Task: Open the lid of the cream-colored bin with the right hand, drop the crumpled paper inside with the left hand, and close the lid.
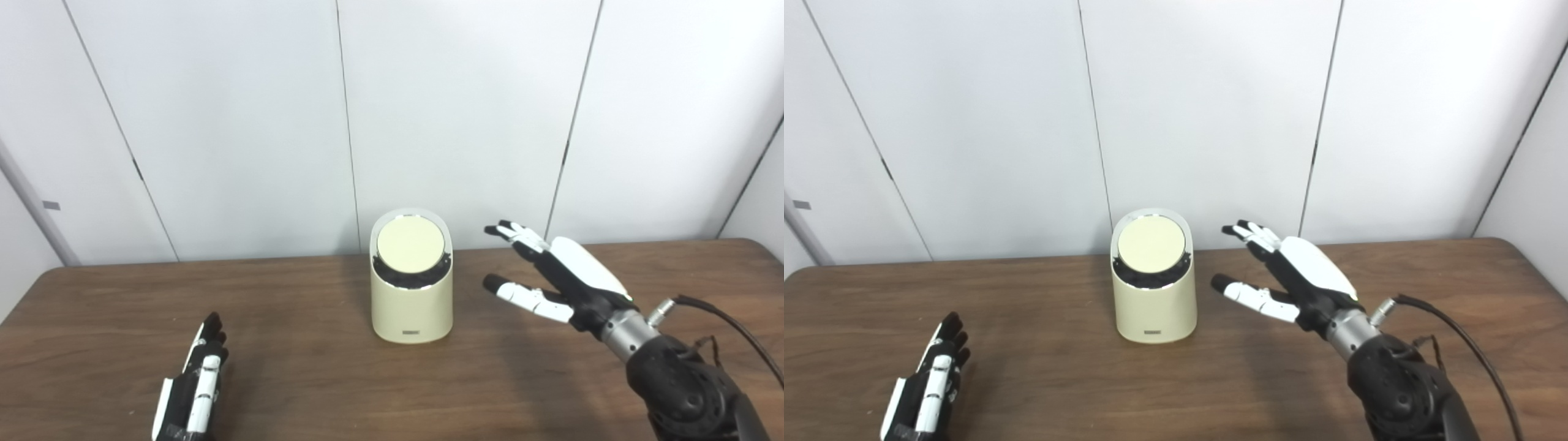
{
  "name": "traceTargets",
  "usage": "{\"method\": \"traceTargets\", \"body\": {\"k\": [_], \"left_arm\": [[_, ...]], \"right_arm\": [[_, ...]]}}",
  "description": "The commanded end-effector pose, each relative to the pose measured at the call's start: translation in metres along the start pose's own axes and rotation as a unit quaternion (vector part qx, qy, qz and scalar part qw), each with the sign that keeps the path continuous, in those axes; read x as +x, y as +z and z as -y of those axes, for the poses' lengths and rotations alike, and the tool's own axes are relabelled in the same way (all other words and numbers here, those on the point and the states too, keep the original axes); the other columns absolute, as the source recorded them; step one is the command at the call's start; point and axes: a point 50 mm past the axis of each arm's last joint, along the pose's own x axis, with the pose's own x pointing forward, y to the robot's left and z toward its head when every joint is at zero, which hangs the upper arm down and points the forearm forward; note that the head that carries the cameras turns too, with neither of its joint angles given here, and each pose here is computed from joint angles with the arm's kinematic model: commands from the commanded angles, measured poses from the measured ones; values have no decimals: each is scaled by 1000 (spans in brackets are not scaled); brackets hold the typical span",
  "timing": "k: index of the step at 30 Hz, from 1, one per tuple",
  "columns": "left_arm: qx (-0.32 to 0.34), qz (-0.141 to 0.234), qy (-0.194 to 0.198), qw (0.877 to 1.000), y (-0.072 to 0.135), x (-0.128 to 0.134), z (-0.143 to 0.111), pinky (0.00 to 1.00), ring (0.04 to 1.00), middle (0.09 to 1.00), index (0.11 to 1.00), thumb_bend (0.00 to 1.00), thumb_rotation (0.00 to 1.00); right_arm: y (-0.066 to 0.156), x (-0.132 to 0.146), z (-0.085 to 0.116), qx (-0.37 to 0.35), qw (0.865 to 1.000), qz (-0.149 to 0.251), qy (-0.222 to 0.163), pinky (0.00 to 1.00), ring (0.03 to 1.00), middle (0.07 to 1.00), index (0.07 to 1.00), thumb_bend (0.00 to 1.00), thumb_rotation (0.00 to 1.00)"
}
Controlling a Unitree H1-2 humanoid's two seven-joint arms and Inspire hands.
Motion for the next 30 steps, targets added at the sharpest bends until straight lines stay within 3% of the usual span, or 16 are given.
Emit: {"method": "traceTargets", "body": {"k": [1, 12, 19, 25, 30], "left_arm": [[-13, -30, 5, 999, -16, -17, 3, 1000, 1000, 1000, 996, 456, 814], [-11, -32, 4, 999, -14, -15, -1, 1000, 1000, 1000, 996, 488, 812], [-3, -32, 1, 999, -12, -15, -3, 1000, 1000, 1000, 991, 492, 800], [4, -31, -3, 999, -9, -17, -4, 1000, 1000, 1000, 991, 490, 803], [6, -31, -3, 1000, -7, -18, -3, 1000, 995, 998, 987, 489, 802]], "right_arm": [[5, -2, 13, 11, 999, 18, -40, 833, 954, 962, 911, 504, 1000], [-27, -26, -10, 65, 996, -34, -49, 895, 945, 958, 915, 564, 1000], [-42, -35, -27, 98, 992, -46, -71, 906, 943, 949, 916, 563, 1000], [-54, -40, -46, 220, 968, -57, -111, 873, 922, 939, 915, 583, 1000], [-62, -42, -60, 275, 951, -68, -127, 891, 947, 953, 922, 570, 1000]]}}
